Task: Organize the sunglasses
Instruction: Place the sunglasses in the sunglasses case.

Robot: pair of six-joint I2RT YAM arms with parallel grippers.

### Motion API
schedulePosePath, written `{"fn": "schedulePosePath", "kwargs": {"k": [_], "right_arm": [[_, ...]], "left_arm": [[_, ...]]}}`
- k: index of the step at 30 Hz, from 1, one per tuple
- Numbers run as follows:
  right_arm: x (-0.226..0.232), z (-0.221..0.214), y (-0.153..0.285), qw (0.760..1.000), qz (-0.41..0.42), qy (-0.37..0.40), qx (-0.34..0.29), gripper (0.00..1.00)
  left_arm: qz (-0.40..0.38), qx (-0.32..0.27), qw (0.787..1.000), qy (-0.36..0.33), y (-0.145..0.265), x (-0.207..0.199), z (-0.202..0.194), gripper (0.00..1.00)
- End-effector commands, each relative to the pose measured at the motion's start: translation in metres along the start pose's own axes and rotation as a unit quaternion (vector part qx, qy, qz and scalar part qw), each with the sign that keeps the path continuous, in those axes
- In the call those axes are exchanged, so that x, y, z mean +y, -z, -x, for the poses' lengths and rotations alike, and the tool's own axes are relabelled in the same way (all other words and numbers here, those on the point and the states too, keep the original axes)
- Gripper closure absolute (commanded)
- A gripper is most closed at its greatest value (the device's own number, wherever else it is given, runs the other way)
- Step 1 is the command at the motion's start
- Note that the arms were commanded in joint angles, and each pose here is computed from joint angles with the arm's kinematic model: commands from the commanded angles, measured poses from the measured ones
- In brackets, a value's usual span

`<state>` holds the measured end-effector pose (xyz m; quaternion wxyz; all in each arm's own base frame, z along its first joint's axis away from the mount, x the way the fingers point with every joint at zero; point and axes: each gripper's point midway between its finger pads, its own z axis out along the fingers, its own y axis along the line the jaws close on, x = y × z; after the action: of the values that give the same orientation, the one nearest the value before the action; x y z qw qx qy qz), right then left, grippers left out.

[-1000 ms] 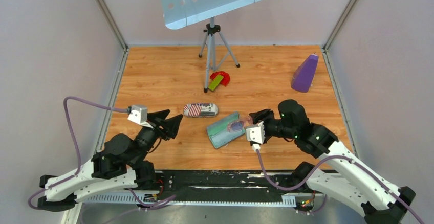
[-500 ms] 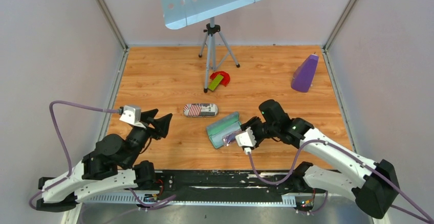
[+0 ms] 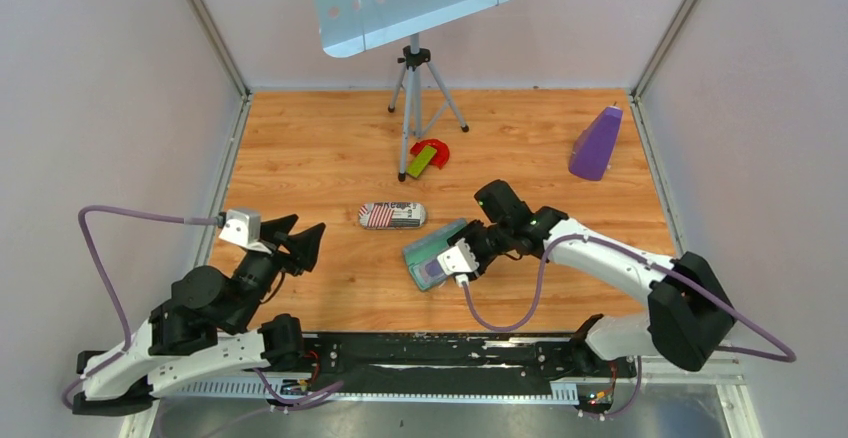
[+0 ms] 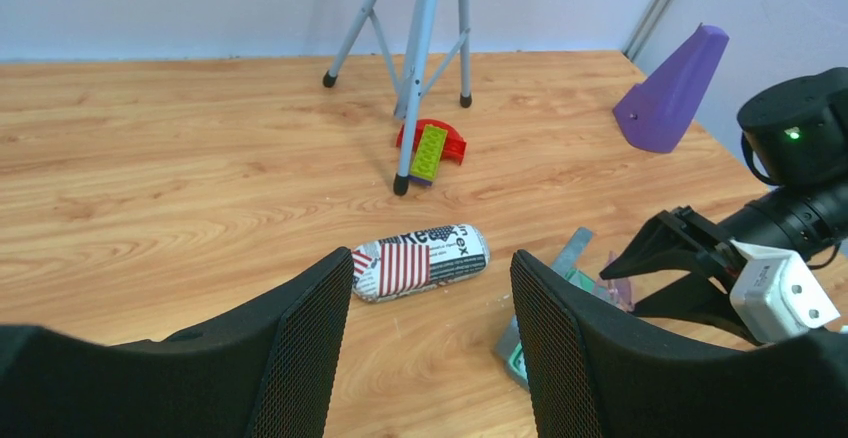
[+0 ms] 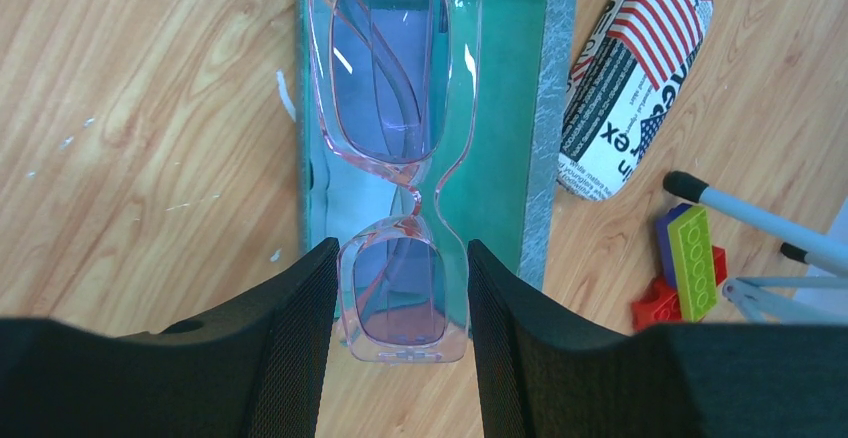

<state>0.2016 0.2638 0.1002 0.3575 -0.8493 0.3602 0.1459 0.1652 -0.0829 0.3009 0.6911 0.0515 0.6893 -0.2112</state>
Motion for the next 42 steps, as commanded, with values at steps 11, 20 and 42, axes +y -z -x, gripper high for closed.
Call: {"fn": "schedulePosePath", "kwargs": {"k": [11, 20, 42], "right_arm": [[-0.01, -0.008, -0.034, 0.998, 0.055, 0.028, -0.012, 0.75], [-0.007, -0.014, -0.048, 0.997, 0.072, -0.01, -0.012, 0.74], [0.023, -0.028, -0.043, 0.995, 0.079, -0.05, 0.023, 0.75]], "left_arm": [[-0.005, -0.008, 1.0, 0.008, 0.012, 0.012, 0.004, 0.37], [0.005, -0.01, 1.0, 0.003, 0.018, 0.025, 0.0, 0.37], [-0.004, -0.019, 1.0, 0.019, 0.017, 0.021, -0.002, 0.37]]}}
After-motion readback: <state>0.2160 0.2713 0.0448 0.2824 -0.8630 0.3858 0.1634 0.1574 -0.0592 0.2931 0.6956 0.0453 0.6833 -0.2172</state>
